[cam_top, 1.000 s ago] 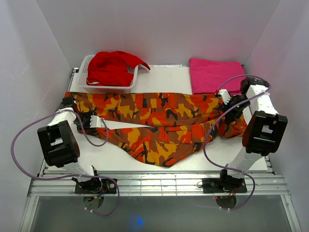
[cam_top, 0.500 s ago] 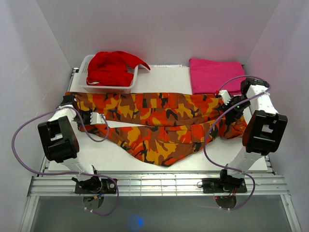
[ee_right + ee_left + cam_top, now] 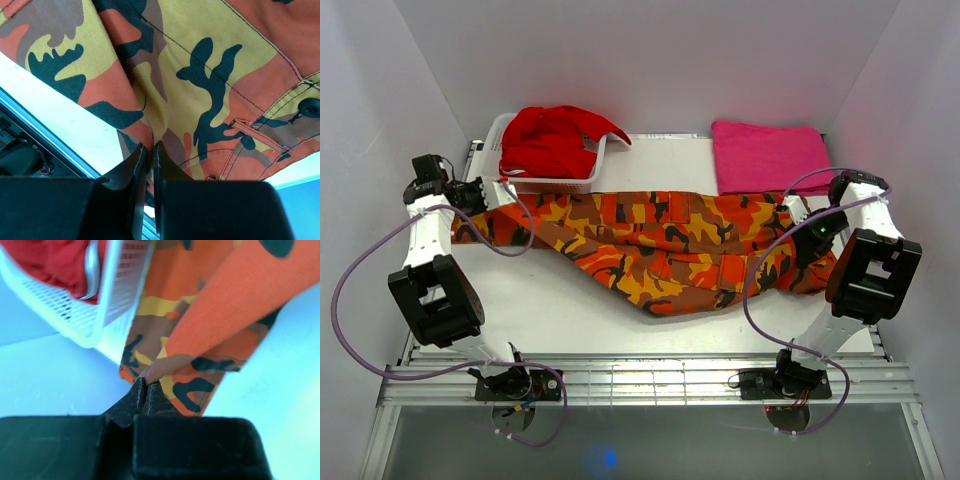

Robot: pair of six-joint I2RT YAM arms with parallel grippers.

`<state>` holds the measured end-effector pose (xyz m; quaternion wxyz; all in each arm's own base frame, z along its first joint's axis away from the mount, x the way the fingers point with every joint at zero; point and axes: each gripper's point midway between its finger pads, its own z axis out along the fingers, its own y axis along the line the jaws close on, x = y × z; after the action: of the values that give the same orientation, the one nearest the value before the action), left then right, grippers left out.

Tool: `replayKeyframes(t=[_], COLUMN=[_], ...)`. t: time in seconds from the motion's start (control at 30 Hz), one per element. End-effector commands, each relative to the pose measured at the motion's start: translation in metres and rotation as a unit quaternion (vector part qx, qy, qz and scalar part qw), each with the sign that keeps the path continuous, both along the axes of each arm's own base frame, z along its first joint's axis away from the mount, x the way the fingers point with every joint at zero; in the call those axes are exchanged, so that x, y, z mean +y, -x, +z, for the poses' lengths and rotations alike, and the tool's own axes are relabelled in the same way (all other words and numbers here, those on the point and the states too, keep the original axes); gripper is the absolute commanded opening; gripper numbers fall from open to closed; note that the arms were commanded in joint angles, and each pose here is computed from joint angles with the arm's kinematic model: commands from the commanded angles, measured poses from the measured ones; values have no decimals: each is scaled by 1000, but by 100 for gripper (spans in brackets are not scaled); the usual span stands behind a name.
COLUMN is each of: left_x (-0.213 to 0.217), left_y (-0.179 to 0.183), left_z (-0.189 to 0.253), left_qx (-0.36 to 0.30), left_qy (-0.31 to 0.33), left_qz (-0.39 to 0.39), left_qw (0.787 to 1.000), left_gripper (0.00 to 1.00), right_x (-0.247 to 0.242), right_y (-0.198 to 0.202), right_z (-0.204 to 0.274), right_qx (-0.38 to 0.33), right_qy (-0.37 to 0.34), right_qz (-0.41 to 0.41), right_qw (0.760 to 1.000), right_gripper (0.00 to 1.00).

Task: Fold and stack the trousers
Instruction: Flatten the trousers out

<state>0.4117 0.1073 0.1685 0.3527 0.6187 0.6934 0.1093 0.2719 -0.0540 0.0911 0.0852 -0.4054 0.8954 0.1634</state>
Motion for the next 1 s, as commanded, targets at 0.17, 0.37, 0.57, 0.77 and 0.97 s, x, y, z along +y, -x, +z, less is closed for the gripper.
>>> replayKeyframes(t=[0.17,0.37,0.57,0.77,0.97], left_x=[28,58,81,119,112], left_y=[-43,12,110,197,216], left_z=[111,118,-13,-127,-140], left_qx=[-167,-188,-13,143,194], left_qy=[103,101,28,8,55], left_qz=[145,177,191,236,239], left_qw=[970,961,981,961,950], left_gripper=[0,0,0,0,0], right_x=[-3,0,12,36,52], right_y=[4,19,29,38,28], right_z=[12,3,-12,-32,-28], right_qx=[-6,18,61,104,106], right_qy=[4,-2,-20,-23,-35], right_qz=[9,20,25,43,50], right_qw=[1000,1000,998,993,993], right_gripper=[8,8,8,8,8])
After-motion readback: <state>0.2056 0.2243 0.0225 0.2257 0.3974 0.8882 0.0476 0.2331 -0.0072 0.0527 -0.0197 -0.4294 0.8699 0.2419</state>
